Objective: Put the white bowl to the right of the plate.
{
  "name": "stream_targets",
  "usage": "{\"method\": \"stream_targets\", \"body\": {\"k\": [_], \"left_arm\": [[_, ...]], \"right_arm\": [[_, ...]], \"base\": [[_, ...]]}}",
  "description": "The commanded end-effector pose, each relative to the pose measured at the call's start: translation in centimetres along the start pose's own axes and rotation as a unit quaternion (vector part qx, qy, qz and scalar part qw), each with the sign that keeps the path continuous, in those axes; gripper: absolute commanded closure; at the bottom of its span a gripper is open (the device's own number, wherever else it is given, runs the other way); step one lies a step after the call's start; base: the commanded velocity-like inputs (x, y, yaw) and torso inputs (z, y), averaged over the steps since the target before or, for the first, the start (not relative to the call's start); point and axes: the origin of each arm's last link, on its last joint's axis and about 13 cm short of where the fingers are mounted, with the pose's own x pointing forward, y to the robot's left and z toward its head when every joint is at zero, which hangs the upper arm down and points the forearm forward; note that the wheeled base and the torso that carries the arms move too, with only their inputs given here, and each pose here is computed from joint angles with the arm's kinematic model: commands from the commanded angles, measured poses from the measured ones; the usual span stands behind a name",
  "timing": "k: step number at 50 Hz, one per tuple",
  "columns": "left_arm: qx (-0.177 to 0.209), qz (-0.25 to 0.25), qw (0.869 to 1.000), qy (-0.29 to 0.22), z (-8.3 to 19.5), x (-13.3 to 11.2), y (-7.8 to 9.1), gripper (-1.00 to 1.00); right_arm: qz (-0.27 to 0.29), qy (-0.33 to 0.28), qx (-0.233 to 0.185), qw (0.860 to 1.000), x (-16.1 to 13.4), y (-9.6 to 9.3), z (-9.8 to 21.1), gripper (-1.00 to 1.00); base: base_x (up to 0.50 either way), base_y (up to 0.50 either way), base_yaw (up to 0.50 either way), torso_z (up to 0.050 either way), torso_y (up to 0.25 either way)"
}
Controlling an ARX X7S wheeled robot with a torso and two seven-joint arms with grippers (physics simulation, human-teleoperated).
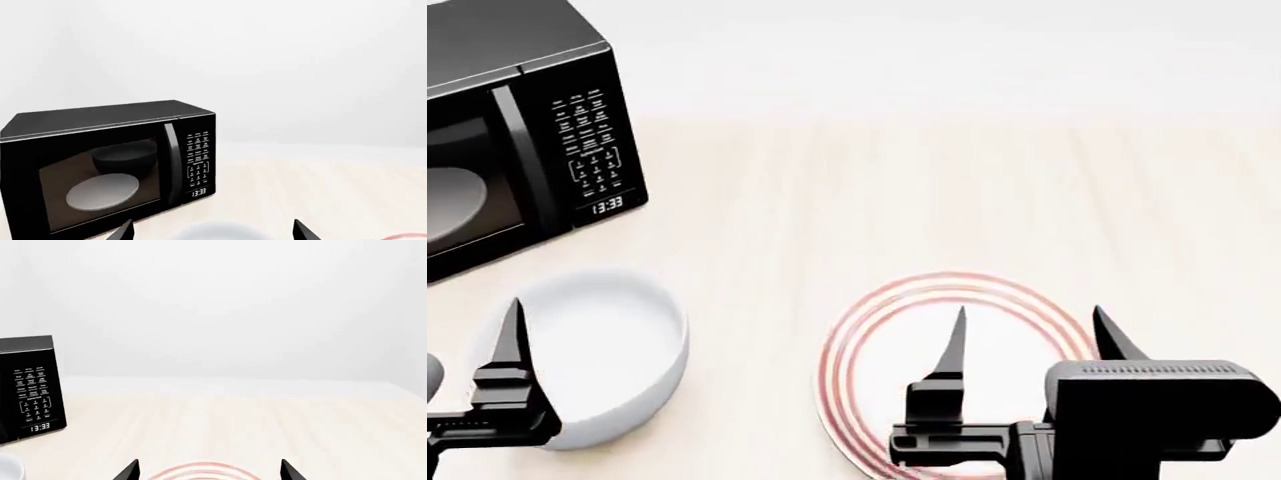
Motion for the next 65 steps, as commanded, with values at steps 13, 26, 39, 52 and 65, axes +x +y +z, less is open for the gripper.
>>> {"method": "stream_targets", "body": {"k": [13, 26, 39, 52, 65], "left_arm": [[-0.002, 0.000, 1.000, 0.001, 0.0, 0.0, 0.1, -1.00], [0.004, 0.036, 0.999, 0.008, -0.1, 0.2, 0.7, -1.00], [0.034, 0.126, 0.991, 0.025, 0.3, 0.1, 1.8, -1.00], [0.048, 0.214, 0.975, 0.041, -1.1, -0.8, 5.2, -1.00], [0.069, 0.284, 0.955, 0.042, -2.2, -2.2, 7.7, -1.00]], "right_arm": [[0.000, 0.002, 0.007, 1.000, 0.0, -0.1, 0.0, -1.00], [-0.045, 0.115, -0.062, 0.990, 0.8, 0.7, 1.2, -1.00], [0.051, 0.086, -0.071, 0.992, 1.7, 0.9, 4.6, -1.00], [0.133, 0.136, -0.051, 0.980, 3.1, 1.2, 8.6, -1.00], [0.145, 0.175, -0.046, 0.973, 4.4, 3.6, 10.8, -1.00]], "base": [[0.50, 0.01, 0.00, 0.000, 0.001], [0.14, 0.00, 0.00, 0.000, 0.001], [0.00, 0.00, 0.00, 0.000, 0.000], [0.00, 0.00, 0.00, 0.000, 0.000], [0.00, 0.00, 0.00, 0.000, 0.000]]}}
